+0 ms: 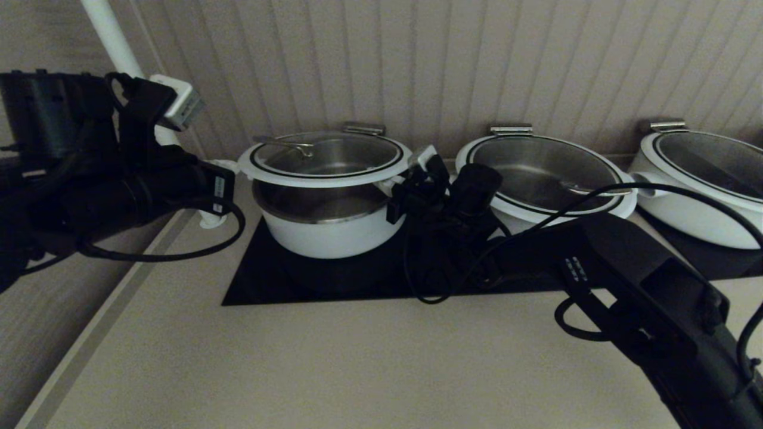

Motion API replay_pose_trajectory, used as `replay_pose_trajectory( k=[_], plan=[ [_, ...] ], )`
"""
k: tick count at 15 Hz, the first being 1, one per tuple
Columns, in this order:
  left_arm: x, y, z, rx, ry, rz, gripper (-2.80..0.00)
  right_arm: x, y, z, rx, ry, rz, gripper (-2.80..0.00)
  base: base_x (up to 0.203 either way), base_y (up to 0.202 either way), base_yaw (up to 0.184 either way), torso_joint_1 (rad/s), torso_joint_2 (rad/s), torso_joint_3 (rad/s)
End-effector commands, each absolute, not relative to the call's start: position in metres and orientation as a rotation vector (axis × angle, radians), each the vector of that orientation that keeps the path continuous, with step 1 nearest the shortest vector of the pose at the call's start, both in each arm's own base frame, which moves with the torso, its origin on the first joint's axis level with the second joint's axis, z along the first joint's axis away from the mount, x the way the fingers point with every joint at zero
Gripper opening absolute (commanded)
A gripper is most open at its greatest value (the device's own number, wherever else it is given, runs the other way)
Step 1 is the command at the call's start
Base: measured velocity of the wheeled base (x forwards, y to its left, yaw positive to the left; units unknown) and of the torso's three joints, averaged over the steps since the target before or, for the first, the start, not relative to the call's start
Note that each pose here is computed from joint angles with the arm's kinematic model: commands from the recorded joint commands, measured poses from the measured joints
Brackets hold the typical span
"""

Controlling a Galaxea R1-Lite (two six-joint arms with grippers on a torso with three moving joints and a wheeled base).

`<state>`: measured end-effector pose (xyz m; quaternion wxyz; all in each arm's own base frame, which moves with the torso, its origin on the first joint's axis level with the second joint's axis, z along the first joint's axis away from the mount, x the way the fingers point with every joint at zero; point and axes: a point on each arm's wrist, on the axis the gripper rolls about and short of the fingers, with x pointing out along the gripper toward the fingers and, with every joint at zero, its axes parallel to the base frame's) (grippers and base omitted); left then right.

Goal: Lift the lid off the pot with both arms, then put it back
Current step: Open the pot lid completely

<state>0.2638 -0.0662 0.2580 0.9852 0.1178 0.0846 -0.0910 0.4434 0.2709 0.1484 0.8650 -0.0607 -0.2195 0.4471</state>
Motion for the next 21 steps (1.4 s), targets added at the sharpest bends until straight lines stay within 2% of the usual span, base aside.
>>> replay_pose_trajectory(
  k=[1, 14, 21],
  plan=[
    [0.256, -0.064, 0.26, 0.238, 0.166, -0.182, -2.8, 0.443, 0.271, 0.15, -0.129, -0.468, 0.938, -2.8, 0.0, 0.0, 0.0, 0.0, 0.0, 0.0],
    [0.213, -0.053, 0.238, 0.243, 0.218, -0.189, -2.8, 0.446, 0.272, 0.157, -0.128, -0.481, 0.936, -2.8, 0.0, 0.0, 0.0, 0.0, 0.0, 0.0],
    [0.216, -0.068, 0.216, 0.21, 0.254, -0.247, -2.8, 0.446, 0.272, 0.159, -0.128, -0.484, 0.936, -2.8, 0.0, 0.0, 0.0, 0.0, 0.0, 0.0]
  ],
)
